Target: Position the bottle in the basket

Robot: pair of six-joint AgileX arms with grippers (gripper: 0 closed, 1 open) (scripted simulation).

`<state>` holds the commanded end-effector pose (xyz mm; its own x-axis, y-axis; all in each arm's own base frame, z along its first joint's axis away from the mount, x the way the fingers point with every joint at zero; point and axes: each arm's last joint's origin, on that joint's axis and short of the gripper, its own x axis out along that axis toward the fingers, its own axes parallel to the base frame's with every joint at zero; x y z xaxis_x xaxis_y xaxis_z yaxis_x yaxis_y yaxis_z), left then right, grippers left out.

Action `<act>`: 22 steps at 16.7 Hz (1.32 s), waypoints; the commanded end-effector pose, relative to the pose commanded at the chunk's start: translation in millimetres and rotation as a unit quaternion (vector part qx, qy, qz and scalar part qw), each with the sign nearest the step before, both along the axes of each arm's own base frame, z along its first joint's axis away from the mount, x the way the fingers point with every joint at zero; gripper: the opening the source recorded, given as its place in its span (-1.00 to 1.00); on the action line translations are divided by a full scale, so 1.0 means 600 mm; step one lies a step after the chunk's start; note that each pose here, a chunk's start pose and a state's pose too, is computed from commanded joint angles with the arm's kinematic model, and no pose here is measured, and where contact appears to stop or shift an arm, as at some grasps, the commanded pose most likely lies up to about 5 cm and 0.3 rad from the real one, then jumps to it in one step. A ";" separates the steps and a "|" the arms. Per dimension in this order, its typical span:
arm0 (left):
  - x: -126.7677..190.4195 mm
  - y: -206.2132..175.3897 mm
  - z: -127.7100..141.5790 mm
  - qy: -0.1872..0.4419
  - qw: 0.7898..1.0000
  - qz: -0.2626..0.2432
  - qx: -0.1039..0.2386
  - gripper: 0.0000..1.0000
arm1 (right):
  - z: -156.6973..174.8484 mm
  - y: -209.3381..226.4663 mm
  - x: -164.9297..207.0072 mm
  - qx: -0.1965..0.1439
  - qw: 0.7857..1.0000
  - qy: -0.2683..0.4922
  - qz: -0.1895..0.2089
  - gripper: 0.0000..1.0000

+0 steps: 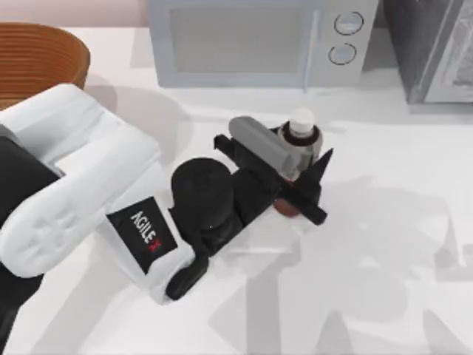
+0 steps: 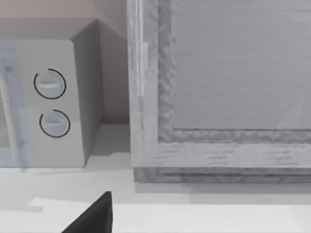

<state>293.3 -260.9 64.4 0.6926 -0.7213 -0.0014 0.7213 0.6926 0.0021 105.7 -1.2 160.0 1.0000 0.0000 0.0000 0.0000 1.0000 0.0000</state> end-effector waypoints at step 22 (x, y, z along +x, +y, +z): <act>0.043 0.011 0.054 -0.047 0.991 0.124 0.006 -1.00 | 0.000 0.000 0.000 0.000 1.000 0.000 0.000 1.00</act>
